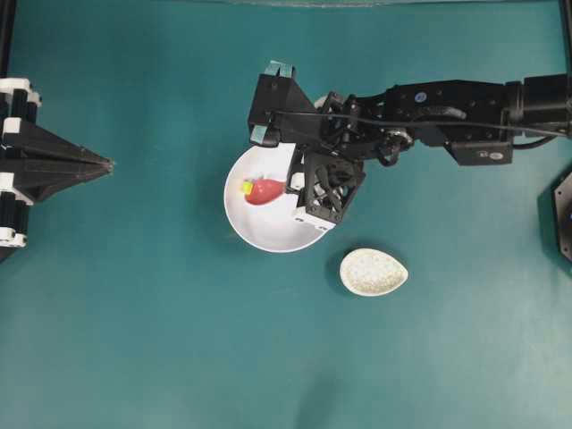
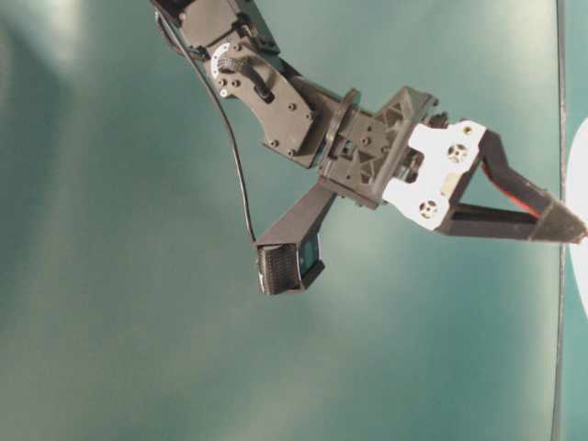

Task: Scoop the yellow hexagonal prism block from the bowl with a spoon using the right arm.

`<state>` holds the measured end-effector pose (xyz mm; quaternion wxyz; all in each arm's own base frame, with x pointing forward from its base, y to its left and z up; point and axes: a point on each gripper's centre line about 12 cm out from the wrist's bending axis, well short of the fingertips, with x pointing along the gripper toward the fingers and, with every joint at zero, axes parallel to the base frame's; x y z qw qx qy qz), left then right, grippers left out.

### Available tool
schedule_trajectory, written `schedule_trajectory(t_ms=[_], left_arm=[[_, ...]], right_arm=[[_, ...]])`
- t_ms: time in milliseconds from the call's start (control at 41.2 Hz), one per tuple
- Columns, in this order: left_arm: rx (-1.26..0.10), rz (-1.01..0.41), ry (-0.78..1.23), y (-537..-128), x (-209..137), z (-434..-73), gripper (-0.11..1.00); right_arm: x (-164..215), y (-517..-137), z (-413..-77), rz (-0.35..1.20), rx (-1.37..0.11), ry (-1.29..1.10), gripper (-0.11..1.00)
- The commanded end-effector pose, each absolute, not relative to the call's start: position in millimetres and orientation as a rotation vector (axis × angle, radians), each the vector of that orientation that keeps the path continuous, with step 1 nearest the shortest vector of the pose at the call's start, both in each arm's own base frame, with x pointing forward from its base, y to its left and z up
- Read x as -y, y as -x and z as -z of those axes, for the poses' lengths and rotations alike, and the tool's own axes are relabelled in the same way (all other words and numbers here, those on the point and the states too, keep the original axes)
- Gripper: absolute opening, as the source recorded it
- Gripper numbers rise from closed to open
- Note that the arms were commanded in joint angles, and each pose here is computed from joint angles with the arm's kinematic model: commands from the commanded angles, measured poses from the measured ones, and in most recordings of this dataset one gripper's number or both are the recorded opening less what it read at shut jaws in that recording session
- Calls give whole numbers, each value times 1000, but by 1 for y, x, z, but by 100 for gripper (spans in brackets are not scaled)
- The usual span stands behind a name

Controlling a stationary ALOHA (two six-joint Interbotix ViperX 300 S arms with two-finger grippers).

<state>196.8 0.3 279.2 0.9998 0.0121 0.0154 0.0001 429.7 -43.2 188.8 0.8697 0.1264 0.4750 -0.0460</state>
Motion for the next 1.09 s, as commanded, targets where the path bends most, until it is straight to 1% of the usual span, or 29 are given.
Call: schedule_trajectory(t_ms=[0, 461, 970, 1067], left_arm=[[-11, -1, -29, -199, -1, -287, -1], [-11, -1, -29, -199, -1, -287, -1], [-11, -1, -29, -199, -1, -287, -1], [-11, -1, -29, -199, -1, -287, -1]], right_arm=[[40, -431, -200, 89, -952, -254, 23], [36, -411, -200, 109, -818, -243, 23], [23, -393, -196, 99, -701, -211, 23], [22, -387, -198, 102, -656, -206, 23]])
